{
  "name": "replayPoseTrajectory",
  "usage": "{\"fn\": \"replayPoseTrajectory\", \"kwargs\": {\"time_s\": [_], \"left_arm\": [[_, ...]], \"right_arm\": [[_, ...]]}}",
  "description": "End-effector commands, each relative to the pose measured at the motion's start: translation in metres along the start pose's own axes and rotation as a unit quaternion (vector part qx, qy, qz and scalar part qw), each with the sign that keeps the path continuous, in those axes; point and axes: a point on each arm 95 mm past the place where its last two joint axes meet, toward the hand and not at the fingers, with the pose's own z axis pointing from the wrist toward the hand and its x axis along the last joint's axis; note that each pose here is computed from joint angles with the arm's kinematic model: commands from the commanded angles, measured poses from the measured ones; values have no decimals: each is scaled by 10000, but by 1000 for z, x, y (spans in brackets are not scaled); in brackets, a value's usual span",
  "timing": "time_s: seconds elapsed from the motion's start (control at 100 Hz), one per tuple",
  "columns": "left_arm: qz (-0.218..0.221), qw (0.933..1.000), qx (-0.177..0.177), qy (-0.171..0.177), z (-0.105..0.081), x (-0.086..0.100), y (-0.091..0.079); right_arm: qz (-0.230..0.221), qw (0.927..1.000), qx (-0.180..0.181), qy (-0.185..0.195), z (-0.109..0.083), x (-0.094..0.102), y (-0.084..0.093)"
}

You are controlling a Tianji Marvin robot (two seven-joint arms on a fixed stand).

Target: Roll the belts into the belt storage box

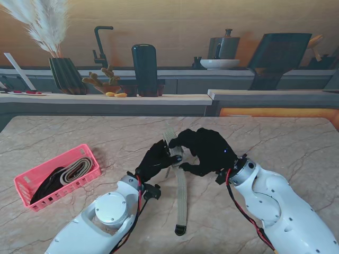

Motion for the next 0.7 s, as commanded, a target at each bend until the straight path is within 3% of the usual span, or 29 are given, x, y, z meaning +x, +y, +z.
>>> {"fn": "replayPoseTrajectory", "kwargs": {"time_s": [0.0, 0.36, 0.69], "left_arm": [[112, 9999, -6, 24, 1, -1, 3], [1288, 9909, -262, 300, 4, -7, 4], [1690, 9839, -396, 421, 5, -7, 5]], "right_arm": [[-83, 10000, -27, 23, 5, 1, 11], [-60, 9932, 1091, -408, 17, -26, 10], [344, 9842, 1633, -590, 23, -37, -3]]}}
